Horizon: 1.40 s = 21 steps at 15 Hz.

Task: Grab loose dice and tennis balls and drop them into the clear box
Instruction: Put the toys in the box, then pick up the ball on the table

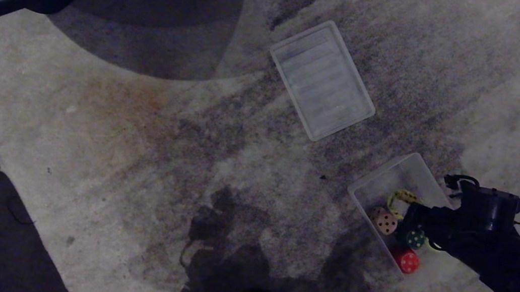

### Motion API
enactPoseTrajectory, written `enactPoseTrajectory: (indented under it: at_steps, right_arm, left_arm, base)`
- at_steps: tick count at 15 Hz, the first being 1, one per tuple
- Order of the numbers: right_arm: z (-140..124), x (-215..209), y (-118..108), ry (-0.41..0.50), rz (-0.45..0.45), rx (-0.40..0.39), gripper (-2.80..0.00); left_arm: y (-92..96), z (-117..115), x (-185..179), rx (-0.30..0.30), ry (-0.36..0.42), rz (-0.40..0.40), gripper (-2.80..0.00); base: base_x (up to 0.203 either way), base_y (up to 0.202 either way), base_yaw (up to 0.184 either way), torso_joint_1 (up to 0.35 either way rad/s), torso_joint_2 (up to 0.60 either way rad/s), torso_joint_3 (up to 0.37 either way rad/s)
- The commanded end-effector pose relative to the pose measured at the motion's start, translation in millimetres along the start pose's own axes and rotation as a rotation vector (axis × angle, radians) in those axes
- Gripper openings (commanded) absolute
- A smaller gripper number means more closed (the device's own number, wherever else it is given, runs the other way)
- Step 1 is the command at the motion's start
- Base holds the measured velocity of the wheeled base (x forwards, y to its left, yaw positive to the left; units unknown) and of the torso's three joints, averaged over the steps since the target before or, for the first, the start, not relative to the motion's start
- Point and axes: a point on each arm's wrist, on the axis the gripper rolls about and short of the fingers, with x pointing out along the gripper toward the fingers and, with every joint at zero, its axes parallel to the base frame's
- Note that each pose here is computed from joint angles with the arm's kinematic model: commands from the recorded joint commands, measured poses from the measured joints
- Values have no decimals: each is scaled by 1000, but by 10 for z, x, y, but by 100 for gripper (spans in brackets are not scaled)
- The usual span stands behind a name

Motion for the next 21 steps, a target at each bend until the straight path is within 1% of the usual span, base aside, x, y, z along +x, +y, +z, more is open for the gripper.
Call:
enactPoseTrajectory:
  at_steps: [1,4,6,8,9,12,14,16,18,21]
  right_arm:
    - [-12,9,-8,-2,-1,-18,0]
    - [-13,-98,-3,6,-3,-26,0]
    - [66,-302,30,-12,6,-27,0]
    - [124,-624,62,-23,10,-24,0]
    - [123,-814,73,-26,14,-24,-280]
    - [49,-1357,107,-27,32,-39,-280]
    - [-10,-1707,111,-21,27,-53,-280]
    - [-68,-2062,108,-38,18,-62,-280]
    - [-219,-2391,76,-24,7,-81,-280]
    - [-590,-2768,-15,-17,7,-103,-280]
  left_arm:
    - [0,1,1,-2,0,1,-280]
    - [0,-1,0,-2,1,0,-280]
    - [0,1,1,-1,0,0,-280]
    - [0,0,0,-2,0,0,-280]
    - [0,1,0,-2,0,0,-280]
    - [0,1,1,-2,0,0,-280]
    - [0,-1,0,-2,0,1,-280]
    - [0,0,0,-1,0,1,-280]
    - [0,1,0,-1,-1,0,-280]
    - [0,0,0,-1,0,0,-280]
  base:
    - [0,0,0,0,0,0]
    - [0,0,0,0,0,0]
    - [0,0,0,0,0,0]
    - [0,0,0,0,0,0]
    - [0,0,0,0,0,0]
    - [0,0,0,0,0,0]
    - [0,0,0,0,0,0]
    - [0,0,0,0,0,0]
    - [0,0,0,0,0,0]
    - [0,0,0,0,0,0]
